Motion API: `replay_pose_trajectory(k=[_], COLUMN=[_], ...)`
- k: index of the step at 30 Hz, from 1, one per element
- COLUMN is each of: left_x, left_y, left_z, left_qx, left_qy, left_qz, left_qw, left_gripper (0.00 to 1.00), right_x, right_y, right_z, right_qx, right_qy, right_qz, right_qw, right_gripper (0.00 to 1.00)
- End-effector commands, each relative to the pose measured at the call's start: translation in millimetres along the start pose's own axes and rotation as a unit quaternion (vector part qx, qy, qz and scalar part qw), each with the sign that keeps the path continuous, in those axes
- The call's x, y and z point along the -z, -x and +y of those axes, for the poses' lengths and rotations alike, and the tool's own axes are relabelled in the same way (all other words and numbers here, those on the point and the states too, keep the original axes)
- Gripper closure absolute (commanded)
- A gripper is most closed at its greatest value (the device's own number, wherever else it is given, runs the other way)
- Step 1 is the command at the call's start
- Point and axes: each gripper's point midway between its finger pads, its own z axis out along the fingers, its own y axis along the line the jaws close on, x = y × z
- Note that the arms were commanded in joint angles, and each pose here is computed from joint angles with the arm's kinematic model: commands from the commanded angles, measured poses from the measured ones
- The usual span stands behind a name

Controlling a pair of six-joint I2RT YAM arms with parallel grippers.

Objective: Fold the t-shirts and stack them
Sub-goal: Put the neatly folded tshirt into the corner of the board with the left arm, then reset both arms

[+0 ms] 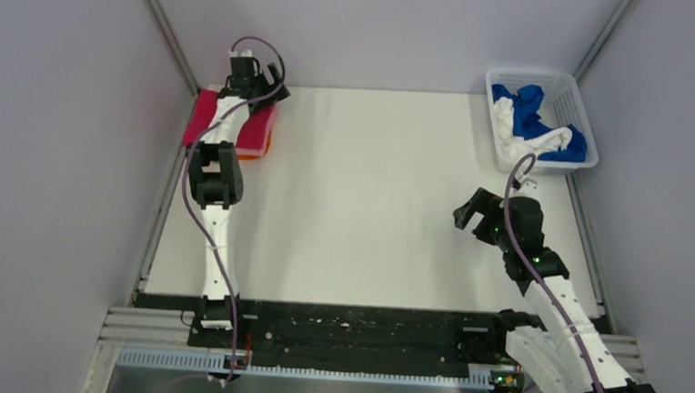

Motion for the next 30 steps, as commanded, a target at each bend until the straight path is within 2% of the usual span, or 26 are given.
replay_pose_trajectory(k=[1, 5, 7, 9, 11, 16, 19, 25, 27, 30], left_x=[15.0, 71.7, 113.6, 154.2, 187.9, 246.4, 275.2, 319.3, 329.1, 341.3], left_y=[35.3, 81.8, 93.0, 96.2, 79.0, -4.9, -60.1, -160.9, -181.2, -187.2], left_z=[-27.4, -61.6, -101.1, -121.7, -139.0, -153.5, -139.3, -73.7, -56.6, -49.0], left_qx=[-0.015, -0.081, -0.113, -0.129, -0.133, -0.096, -0.071, -0.048, -0.036, -0.045], left_qy=[-0.022, -0.003, -0.011, -0.001, -0.003, -0.027, -0.053, -0.015, -0.004, -0.010], left_qz=[-0.046, -0.099, -0.114, -0.122, -0.111, -0.068, -0.049, 0.012, 0.023, 0.013], left_qw=[0.999, 0.992, 0.987, 0.984, 0.985, 0.993, 0.995, 0.999, 0.999, 0.999], left_gripper=[0.01, 0.01, 0.01, 0.01, 0.01, 0.01, 0.02, 0.02, 0.02, 0.02], right_x=[2.8, 4.4, 6.3, 7.7, 7.5, 9.1, 10.3, 6.4, 4.5, 3.7], right_y=[21.9, 23.9, 24.5, 23.3, 20.7, 12.2, 4.8, -5.8, -6.9, -5.1], right_z=[7.7, 7.6, 5.5, 2.9, -0.5, -2.3, 2.6, 1.7, 0.8, 2.3], right_qx=[0.002, -0.031, -0.044, -0.053, -0.054, -0.053, -0.039, -0.037, -0.042, -0.046], right_qy=[0.003, -0.004, -0.011, -0.017, -0.021, -0.017, -0.001, 0.002, 0.000, 0.002], right_qz=[-0.028, -0.033, -0.037, -0.039, -0.042, -0.034, -0.013, 0.007, 0.007, 0.004], right_qw=[1.000, 0.999, 0.998, 0.998, 0.997, 0.998, 0.999, 0.999, 0.999, 0.999], right_gripper=[0.01, 0.01, 0.01, 0.01, 0.01, 0.01, 0.01, 0.01, 0.01, 0.01])
